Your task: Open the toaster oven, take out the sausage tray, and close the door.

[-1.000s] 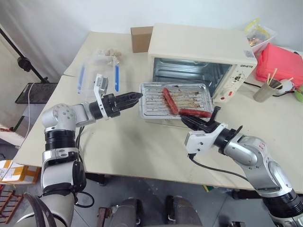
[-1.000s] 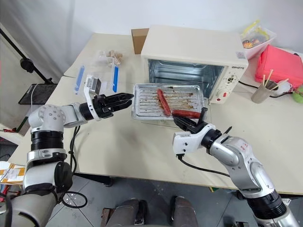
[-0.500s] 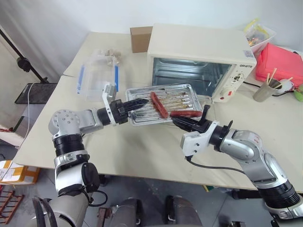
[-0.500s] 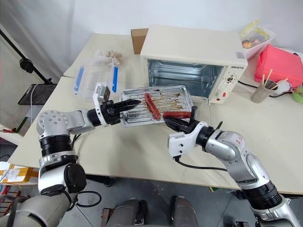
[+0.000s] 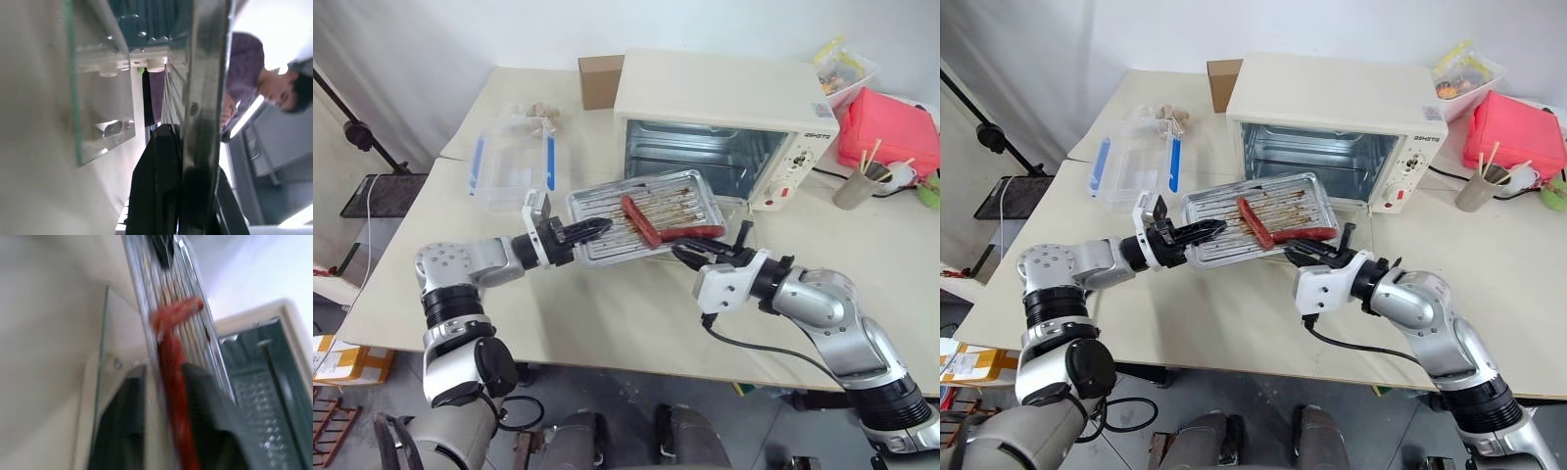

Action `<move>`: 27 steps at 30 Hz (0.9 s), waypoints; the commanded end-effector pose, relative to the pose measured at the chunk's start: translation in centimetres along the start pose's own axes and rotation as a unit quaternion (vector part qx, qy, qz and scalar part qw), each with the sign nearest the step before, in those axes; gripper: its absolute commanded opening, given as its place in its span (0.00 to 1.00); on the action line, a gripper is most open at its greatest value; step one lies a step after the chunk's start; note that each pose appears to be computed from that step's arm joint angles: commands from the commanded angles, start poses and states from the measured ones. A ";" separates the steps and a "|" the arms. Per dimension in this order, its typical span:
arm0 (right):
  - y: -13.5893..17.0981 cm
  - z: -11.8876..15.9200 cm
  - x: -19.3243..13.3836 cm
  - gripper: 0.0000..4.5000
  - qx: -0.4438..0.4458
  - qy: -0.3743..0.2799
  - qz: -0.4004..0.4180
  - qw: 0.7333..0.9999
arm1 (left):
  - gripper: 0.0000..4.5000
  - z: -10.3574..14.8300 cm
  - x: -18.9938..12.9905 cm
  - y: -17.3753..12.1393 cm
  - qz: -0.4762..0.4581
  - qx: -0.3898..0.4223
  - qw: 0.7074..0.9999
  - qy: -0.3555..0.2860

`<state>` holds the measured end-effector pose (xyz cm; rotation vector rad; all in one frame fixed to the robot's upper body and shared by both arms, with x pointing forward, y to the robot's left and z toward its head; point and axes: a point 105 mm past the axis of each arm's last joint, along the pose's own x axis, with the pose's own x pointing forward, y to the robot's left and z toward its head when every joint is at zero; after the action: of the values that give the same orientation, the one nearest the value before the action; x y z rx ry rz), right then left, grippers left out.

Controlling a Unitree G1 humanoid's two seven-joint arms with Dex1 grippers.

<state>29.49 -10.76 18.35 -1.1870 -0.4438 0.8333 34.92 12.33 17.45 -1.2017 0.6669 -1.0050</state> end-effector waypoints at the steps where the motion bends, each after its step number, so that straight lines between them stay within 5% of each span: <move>1: -1.0 0.0 -2.1 0.50 0.025 -0.023 -0.019 0.999 | 0.00 0.8 -2.5 -1.0 -0.034 -0.014 0.999 -0.026; 3: -1.3 -0.7 -3.4 0.63 0.054 -0.028 -0.035 0.998 | 0.00 0.6 -4.0 -0.9 -0.034 -0.018 0.999 -0.030; 6: -1.3 -3.3 -6.2 0.63 0.144 -0.012 -0.054 0.988 | 0.00 -0.2 -7.0 -0.4 -0.026 -0.021 0.999 -0.041; 10: -1.1 -7.2 -9.5 0.42 0.267 0.029 -0.090 0.959 | 0.00 0.0 -10.5 -0.7 -0.038 -0.025 0.995 -0.090; 16: 3.4 -12.4 -12.2 0.02 0.357 0.101 -0.013 0.929 | 0.00 -0.6 -14.6 -0.6 -0.032 -0.006 0.979 -0.203; 21: 5.2 -13.5 -11.1 0.02 0.409 0.077 0.027 0.909 | 0.00 -1.7 -15.9 -0.4 -0.034 0.017 0.959 -0.281; 27: 3.7 -13.0 -8.1 0.02 0.456 0.016 -0.008 0.890 | 0.00 -3.1 -16.0 0.4 -0.036 0.011 0.941 -0.337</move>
<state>32.11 -24.65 10.28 -0.3436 0.0495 0.8638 26.09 24.86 13.72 -1.4734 0.1316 -0.5816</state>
